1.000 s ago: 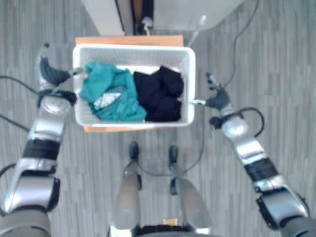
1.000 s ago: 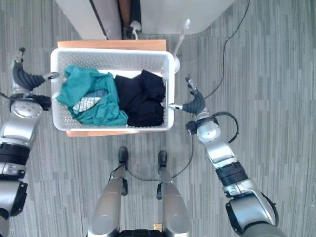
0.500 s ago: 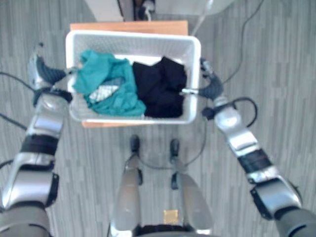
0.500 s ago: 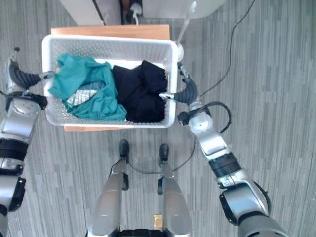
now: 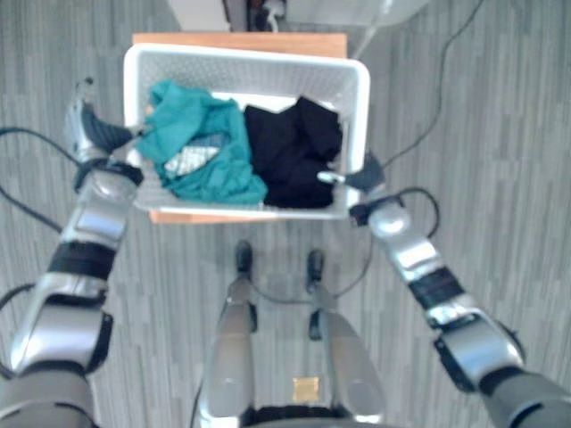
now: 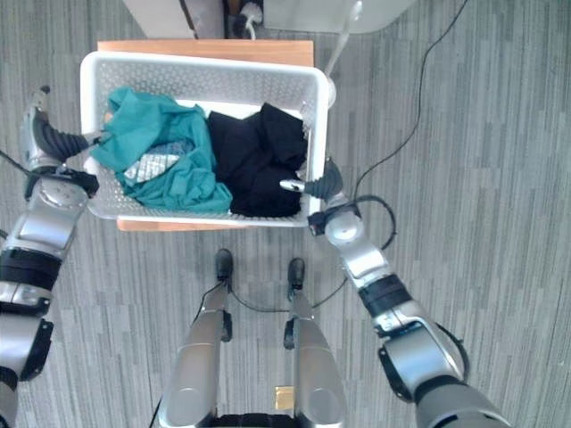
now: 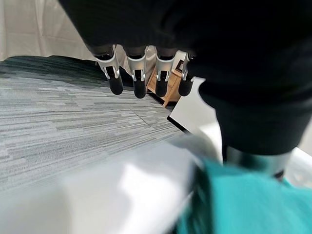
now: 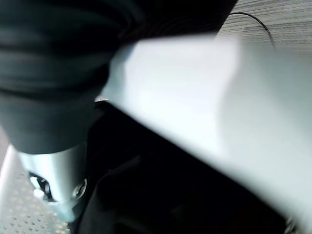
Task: Grab the laundry basket,head to the washer,open it,put in the laundry and shut it.
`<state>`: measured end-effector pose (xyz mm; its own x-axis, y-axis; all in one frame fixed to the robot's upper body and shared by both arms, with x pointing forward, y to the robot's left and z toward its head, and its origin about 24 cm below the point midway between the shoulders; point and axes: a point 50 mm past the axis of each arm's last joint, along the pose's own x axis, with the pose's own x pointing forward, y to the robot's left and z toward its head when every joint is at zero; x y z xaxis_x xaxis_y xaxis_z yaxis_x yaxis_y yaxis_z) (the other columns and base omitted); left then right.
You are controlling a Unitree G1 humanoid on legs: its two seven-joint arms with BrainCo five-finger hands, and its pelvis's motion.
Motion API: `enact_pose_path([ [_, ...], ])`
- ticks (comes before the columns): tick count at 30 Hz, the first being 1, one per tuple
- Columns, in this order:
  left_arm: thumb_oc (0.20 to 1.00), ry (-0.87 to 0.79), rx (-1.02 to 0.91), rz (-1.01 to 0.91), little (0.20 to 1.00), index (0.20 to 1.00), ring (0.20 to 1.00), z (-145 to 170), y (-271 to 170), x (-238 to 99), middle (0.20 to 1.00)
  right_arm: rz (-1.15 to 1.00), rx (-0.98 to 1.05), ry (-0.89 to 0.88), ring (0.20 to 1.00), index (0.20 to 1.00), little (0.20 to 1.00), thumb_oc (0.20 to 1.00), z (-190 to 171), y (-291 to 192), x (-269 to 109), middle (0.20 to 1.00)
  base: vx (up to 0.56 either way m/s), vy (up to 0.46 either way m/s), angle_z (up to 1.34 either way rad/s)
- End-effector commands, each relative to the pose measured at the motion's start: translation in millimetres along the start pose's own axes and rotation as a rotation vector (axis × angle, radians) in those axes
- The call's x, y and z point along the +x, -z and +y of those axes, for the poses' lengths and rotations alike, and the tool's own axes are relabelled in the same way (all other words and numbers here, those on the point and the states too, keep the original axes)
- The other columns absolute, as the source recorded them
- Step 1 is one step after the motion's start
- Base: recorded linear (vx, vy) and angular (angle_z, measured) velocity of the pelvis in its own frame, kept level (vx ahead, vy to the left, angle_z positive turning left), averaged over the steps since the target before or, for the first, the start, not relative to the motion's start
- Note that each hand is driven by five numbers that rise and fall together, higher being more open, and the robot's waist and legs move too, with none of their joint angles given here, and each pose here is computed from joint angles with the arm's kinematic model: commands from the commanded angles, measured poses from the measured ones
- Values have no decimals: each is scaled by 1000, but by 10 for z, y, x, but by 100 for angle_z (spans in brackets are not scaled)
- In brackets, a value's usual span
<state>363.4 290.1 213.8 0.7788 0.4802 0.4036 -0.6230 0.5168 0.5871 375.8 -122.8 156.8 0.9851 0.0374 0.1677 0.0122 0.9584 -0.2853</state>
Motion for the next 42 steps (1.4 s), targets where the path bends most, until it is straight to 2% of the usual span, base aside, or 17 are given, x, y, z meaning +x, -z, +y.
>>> enact_pose_path([
  [1,1000,-59,-24,-15,1000,1000,1000,19,-93,29,1000,-10,87,12,1000,1000,1000,1000,63,-105,54,1000,0,0,0],
  [7,1000,-59,-60,-78,1000,1000,1000,13,-286,31,1000,-12,127,19,1000,1000,1000,1000,146,-304,206,1000,1,5,2],
  [14,1000,-46,-88,-135,1000,1000,1000,8,-442,22,1000,-5,154,104,1000,1000,1000,1000,-27,-443,343,1000,7,19,9],
  [29,1000,-41,-74,-151,1000,1000,1000,70,-420,55,1000,-35,-10,144,1000,1000,1000,1000,-422,-432,329,1000,0,0,0],
  [36,1000,-11,-48,-158,1000,1000,1000,90,-343,28,1000,17,-171,96,1000,1000,1000,1000,-583,-298,316,1000,0,0,0],
  [37,1000,-5,-46,-162,1000,1000,1000,101,-336,20,1000,61,-249,72,1000,1000,1000,1000,-659,-202,295,1000,0,0,0],
  [42,1000,4,-43,-167,1000,1000,1000,101,-334,7,1000,86,-282,139,1000,1000,1000,1000,-933,-174,284,1000,0,0,0],
])
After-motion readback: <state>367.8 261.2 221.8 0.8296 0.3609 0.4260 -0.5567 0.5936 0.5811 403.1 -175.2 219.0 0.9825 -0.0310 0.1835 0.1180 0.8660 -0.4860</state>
